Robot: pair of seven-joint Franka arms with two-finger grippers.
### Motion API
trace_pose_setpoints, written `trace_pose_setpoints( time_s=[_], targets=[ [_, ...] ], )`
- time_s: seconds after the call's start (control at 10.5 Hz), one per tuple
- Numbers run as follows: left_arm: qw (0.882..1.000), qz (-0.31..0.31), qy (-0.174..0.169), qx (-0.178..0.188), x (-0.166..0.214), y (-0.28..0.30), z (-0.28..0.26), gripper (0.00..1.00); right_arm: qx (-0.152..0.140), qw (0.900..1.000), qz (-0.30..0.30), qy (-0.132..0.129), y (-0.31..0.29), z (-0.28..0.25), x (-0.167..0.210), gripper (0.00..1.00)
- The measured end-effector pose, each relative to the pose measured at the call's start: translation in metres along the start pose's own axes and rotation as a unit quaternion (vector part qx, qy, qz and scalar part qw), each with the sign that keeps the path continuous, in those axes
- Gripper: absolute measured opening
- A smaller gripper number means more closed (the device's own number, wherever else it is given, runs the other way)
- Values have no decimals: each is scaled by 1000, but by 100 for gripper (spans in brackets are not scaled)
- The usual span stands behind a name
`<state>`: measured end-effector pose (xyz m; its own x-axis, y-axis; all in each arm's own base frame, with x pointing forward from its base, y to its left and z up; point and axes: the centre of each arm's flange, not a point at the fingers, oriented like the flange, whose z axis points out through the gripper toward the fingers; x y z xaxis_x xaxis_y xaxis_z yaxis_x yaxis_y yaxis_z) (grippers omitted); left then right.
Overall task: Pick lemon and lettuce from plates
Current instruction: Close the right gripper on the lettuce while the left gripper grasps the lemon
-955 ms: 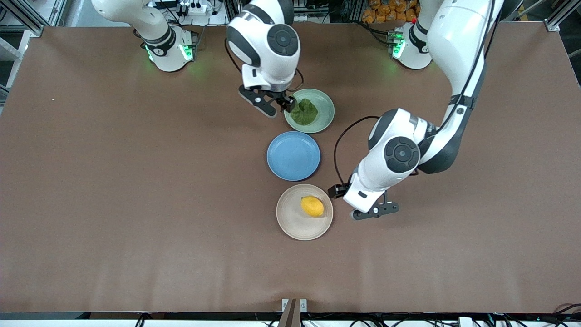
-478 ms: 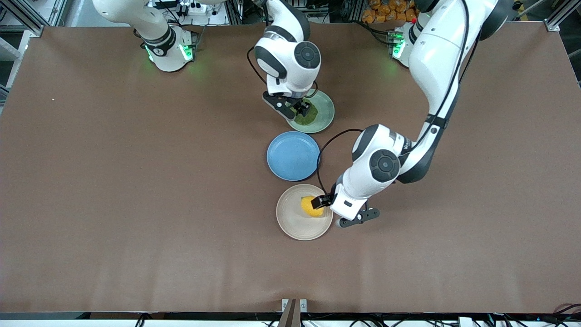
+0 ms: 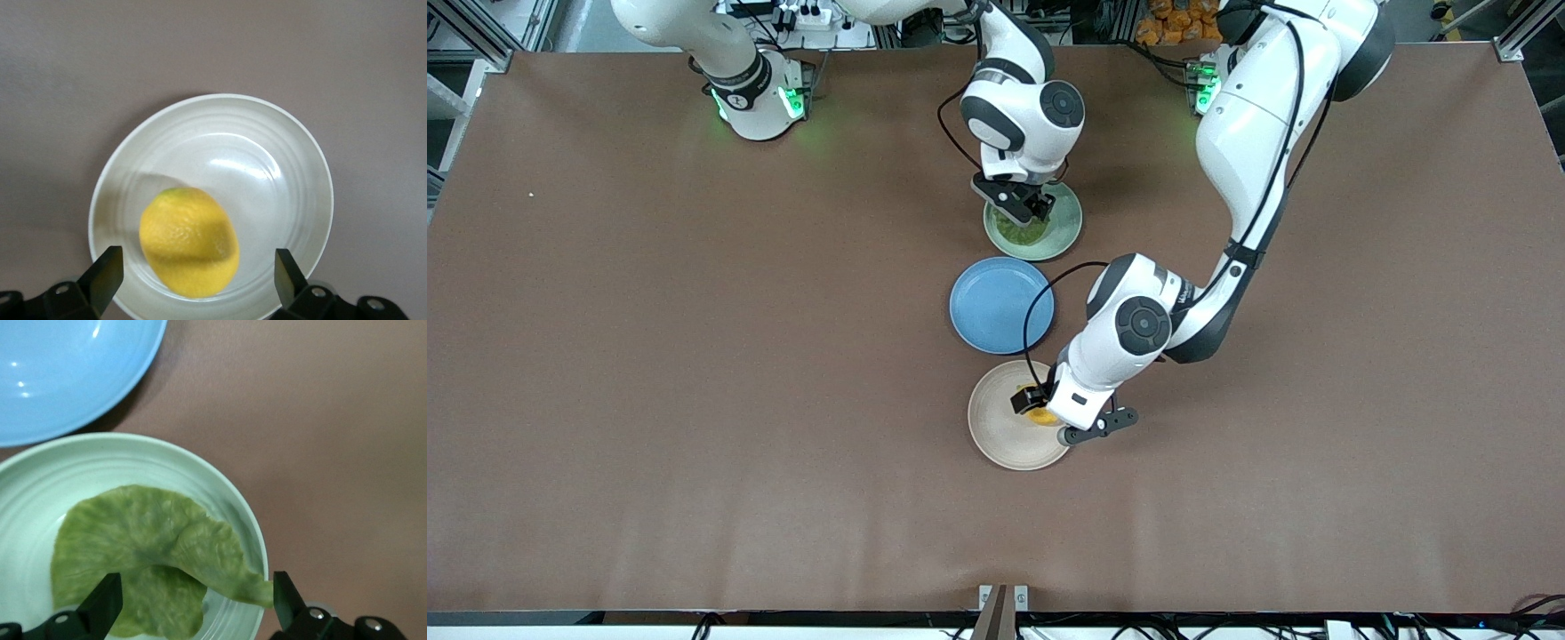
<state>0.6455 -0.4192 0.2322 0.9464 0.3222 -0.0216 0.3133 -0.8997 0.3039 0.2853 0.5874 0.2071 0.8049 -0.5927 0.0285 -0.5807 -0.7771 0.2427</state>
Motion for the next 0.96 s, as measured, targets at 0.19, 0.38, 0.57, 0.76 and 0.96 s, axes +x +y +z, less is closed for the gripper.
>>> trace_pose_setpoints(
  time_s=[0.19,0.38,0.57,0.76,0.96],
  targets=[
    [1000,0,0,-1,0,-1,6,100,-5,1000,-4,4,-1,13,-8,100],
    [1000,-2,4,-5,0,-3,14,100,-8,1000,-7,5,-2,22,-11,100],
    [1000,-2,7,-8,-2,-5,26,100,-8,1000,-10,11,-3,25,-11,93],
    [1000,-3,9,-12,-3,-8,37,100,-2,1000,-13,15,-5,22,-11,80],
    [1000,-3,7,-10,-5,-10,45,100,1,1000,-13,17,-6,20,-11,44]
  ],
)
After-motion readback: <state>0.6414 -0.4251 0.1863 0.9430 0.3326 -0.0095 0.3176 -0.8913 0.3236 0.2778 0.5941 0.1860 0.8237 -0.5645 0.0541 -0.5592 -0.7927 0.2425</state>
